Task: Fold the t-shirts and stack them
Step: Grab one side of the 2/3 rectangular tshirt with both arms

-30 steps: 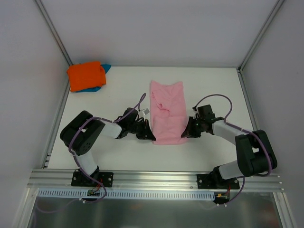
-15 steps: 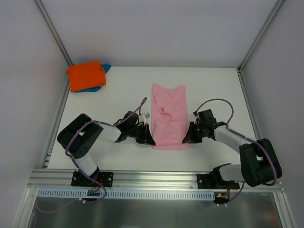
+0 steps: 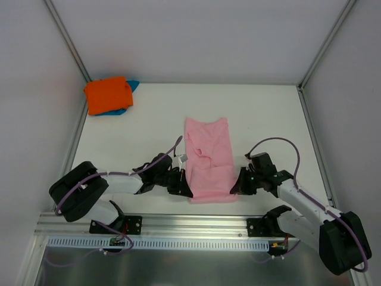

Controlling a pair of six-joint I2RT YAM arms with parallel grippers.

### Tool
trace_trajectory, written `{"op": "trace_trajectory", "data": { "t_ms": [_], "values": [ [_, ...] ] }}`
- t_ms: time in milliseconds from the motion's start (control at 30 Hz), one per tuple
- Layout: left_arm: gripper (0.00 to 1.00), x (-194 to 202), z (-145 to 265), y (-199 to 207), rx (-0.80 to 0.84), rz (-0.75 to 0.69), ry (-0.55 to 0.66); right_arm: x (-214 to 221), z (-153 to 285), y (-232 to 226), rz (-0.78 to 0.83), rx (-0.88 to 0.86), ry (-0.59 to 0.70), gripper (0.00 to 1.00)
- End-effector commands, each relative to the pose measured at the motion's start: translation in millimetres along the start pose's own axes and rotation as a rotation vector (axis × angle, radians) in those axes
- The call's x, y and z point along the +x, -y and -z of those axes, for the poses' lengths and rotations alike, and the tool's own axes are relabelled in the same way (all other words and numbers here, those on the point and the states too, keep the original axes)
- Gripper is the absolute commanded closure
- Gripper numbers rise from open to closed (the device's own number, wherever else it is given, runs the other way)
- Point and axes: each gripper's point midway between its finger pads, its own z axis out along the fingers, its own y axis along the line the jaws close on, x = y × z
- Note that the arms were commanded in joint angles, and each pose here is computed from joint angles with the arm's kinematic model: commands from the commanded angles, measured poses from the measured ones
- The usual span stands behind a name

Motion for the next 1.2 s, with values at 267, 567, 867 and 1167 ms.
{"op": "trace_trajectory", "data": {
  "t_ms": [267, 567, 867, 1167],
  "values": [
    [1.0, -34, 29, 35, -0.063, -0.071, 0.084, -35, 41, -28, 0.052, 0.031, 0.091, 1.0],
    [1.0, -68, 31, 50, -0.09, -0.102, 0.114, -61, 29, -47, 0.087, 0.025, 0.023, 0.99],
    [1.0, -63, 26, 41, -0.081, -0.087, 0.081, -51, 18, -35, 0.072, 0.046, -0.012, 0.99],
    [1.0, -39, 19, 18, -0.08, -0.034, 0.055, -16, 10, -7, 0.015, 0.075, -0.04, 0.76]
  ]
}}
